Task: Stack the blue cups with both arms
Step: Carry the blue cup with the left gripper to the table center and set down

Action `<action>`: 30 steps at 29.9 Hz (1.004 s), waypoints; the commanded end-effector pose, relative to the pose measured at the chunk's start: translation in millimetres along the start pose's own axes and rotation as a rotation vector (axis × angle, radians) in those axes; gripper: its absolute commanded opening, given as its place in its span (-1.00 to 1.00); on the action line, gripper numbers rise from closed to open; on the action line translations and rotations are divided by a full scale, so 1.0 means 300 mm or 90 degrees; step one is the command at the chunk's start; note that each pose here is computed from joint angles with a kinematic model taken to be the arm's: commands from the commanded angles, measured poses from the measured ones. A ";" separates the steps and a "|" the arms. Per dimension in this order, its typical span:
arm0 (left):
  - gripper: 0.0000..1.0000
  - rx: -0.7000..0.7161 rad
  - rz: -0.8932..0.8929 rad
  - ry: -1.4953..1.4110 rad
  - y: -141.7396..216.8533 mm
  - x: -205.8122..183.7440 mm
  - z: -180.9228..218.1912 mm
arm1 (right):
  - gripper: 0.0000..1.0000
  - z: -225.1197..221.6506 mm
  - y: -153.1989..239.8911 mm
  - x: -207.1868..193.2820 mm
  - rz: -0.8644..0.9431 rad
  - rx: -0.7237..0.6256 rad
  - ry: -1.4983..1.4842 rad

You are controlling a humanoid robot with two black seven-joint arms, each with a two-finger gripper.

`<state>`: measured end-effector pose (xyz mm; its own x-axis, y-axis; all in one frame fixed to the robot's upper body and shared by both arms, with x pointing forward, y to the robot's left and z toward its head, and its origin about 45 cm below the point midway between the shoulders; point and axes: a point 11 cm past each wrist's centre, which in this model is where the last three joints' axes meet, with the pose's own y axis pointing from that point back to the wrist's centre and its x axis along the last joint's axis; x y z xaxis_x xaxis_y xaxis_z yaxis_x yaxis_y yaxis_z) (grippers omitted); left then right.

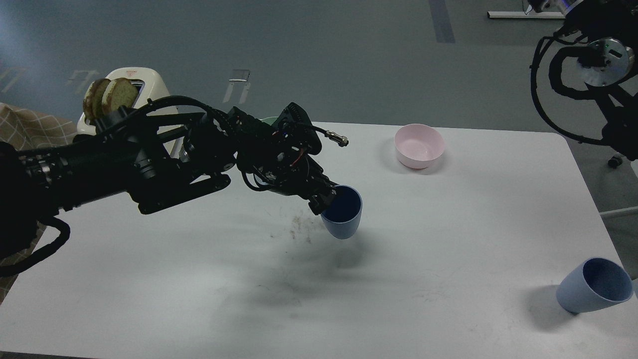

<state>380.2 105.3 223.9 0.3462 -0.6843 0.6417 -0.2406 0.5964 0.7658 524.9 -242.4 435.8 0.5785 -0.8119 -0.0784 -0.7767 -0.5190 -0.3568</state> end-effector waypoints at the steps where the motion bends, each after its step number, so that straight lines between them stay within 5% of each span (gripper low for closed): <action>1: -1.00 -0.004 0.000 -0.005 -0.021 0.010 0.018 | 1.00 0.003 0.001 0.000 0.000 -0.001 -0.001; 20: -1.00 -0.001 -0.033 -0.001 -0.066 -0.035 0.020 | 1.00 0.026 0.014 0.004 0.003 -0.008 -0.005; 21: -0.93 -0.002 -0.032 0.000 -0.066 -0.035 0.020 | 1.00 0.024 0.015 0.006 0.004 -0.008 -0.005; 25: -0.10 -0.007 -0.031 0.006 -0.066 -0.037 0.024 | 1.00 0.023 0.016 0.008 0.005 -0.008 -0.004; 30: 0.59 -0.008 -0.029 0.005 -0.063 -0.032 0.023 | 1.00 0.023 0.017 0.010 0.005 -0.008 -0.003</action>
<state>374.4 97.3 201.9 0.3654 -0.7079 0.6045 -0.2126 0.5688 0.7945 524.3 -245.5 427.5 0.5736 -0.8145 -0.0865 -0.7843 -0.5157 -0.3449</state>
